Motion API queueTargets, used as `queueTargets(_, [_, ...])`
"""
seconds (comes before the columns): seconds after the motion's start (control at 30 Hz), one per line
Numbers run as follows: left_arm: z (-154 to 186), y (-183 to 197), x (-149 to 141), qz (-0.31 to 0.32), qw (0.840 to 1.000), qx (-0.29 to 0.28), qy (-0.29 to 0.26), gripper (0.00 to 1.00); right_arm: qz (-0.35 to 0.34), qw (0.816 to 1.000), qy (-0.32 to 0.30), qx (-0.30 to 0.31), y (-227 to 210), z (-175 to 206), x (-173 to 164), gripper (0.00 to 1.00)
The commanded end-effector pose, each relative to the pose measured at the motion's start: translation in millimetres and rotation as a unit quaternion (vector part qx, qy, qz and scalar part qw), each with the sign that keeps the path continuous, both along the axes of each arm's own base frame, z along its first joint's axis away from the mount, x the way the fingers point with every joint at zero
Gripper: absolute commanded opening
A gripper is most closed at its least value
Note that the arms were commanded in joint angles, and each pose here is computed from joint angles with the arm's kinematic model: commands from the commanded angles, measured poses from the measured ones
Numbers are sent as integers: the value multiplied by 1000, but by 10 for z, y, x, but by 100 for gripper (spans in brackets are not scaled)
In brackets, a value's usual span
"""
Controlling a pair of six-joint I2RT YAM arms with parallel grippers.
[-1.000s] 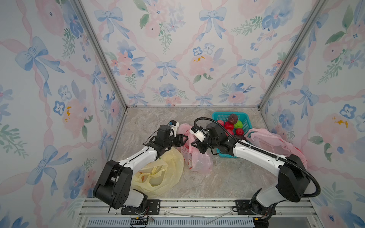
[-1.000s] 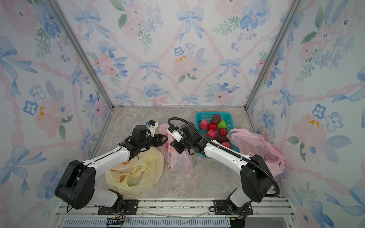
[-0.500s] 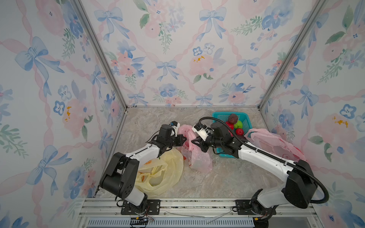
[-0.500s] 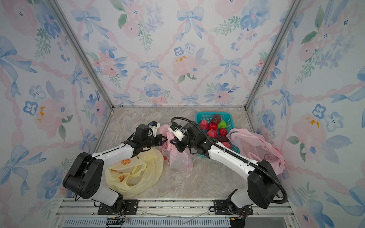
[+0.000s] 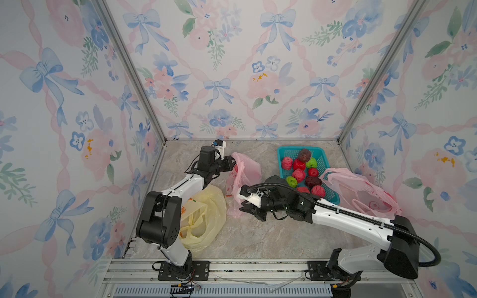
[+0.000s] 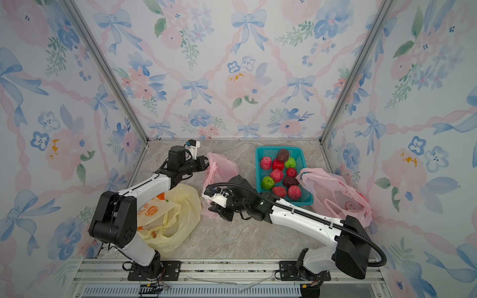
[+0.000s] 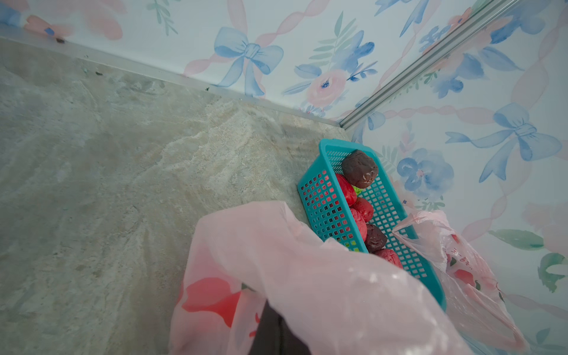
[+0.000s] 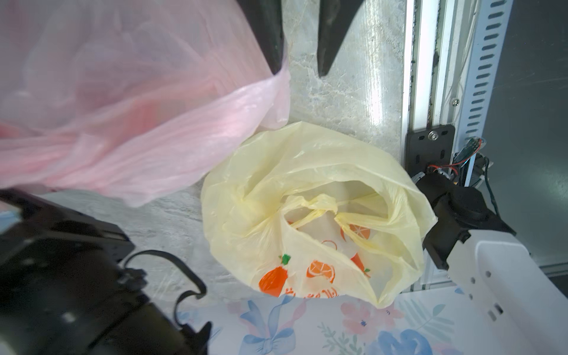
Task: Untie the knot of a plastic bag & take out the apple
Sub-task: Untie the plastic bag at the center of the board.
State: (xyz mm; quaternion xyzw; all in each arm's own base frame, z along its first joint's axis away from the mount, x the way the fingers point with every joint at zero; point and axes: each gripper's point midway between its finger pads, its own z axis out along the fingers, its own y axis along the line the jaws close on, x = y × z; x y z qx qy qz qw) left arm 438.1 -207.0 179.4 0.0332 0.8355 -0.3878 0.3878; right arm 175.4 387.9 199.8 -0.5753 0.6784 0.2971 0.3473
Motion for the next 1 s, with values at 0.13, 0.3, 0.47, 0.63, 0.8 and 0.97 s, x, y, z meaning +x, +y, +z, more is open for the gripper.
queueTargets(0.13, [-160, 38, -112, -8, 1000, -7, 19, 0, 73, 991, 55, -93, 79, -430, -336, 20])
queueTargets(0.3, [-176, 147, -48, 4, 1000, -6, 20, 0, 93, 981, 118, -124, -66, -535, -557, 19])
queueTargets(0.47, [-189, 62, -31, -11, 1000, -9, 21, 0, 5, 990, 140, 21, -186, 75, -154, 54])
queueTargets(0.63, [-127, -122, -118, -32, 999, 2, 7, 0, -163, 967, 121, 151, -439, 675, 644, 63])
queueTargets(0.8, [-39, -271, -220, -45, 998, 31, -10, 0, -271, 937, 165, 145, -503, 588, 1194, 63])
queueTargets(0.97, [120, -358, -291, -56, 997, 45, -32, 0, -350, 906, 199, 129, -581, 277, 1560, 62])
